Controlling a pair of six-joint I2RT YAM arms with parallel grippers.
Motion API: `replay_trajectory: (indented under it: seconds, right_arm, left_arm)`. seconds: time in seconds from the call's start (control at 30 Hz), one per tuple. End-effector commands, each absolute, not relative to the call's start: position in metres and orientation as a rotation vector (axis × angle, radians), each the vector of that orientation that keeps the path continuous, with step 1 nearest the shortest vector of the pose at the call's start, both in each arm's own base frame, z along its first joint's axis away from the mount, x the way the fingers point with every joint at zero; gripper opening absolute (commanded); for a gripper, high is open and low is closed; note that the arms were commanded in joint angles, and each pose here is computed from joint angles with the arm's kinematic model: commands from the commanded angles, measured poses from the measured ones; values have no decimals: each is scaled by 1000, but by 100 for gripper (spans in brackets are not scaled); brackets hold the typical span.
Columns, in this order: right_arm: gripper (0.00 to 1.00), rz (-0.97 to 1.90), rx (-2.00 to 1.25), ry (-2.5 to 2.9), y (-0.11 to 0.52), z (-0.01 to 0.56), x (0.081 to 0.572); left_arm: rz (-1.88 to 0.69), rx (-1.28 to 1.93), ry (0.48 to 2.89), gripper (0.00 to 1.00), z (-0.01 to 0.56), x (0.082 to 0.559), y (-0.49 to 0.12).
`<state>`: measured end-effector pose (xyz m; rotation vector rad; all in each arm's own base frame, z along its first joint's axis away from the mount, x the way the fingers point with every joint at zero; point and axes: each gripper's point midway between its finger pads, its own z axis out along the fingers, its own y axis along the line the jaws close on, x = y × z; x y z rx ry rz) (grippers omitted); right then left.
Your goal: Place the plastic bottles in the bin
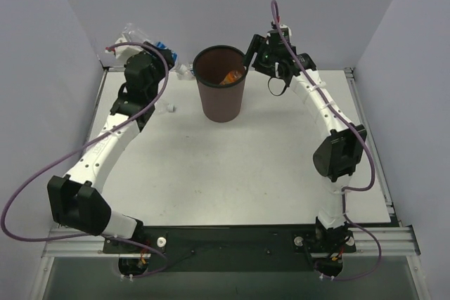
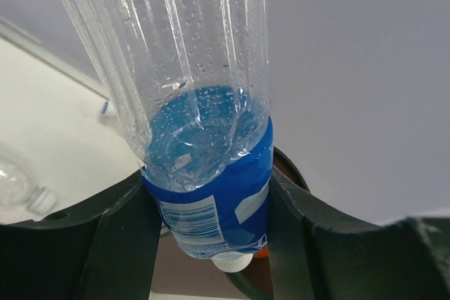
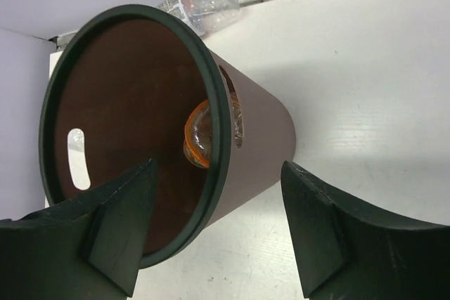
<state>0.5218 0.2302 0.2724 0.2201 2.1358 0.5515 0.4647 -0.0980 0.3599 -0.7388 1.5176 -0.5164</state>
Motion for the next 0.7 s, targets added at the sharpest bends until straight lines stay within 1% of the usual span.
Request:
replay_trajectory:
  seconds: [0.0,0.1,0.13,0.17,0.23,0.27,0.33,0.37,0.43,0.53,0.57,0.63,0.67]
  right_arm:
    - [65,555,253,2154,236,270,522]
    - [61,565,259,2174,239,263,522]
    - [61,572,258,2177,241,263,521]
    - [61,573,257,2181,242,261,522]
    - [62,573,252,2182,242,262,521]
    - [64,572,253,2173,240,266,521]
    - [68,566,243,2157,237,274,519]
    - [70,563,243,2154,236,276,518]
    - [70,555,235,2140,232,282,517]
    - [67,572,239,2142,230,284,517]
    - [67,580,240,2145,231,283,517]
    - [67,583,239,2146,232,285,515]
    - [67,579,240,2148,230,284,515]
  left_arm:
    - [-451,-526,1373,45,422,476,-127]
    - [-479,-409,1364,45,429,488,-160]
    - [-491,-379,1354,45,433,491,-168]
    - [-468,-332,1374,44,424,500,-177]
    - [-495,-252,1359,44,431,501,-201]
    - [-460,-204,1386,44,418,509,-211]
    - [-458,-138,1403,44,417,512,-229]
    - [-433,-106,1439,44,401,521,-236]
    - [-419,-74,1480,44,393,526,-246]
    - [-394,-45,1566,46,360,537,-256]
    - [-382,-46,1580,51,356,542,-260]
    - [-343,-25,1637,65,343,544,-262]
    - [-315,-11,1644,95,343,547,-268]
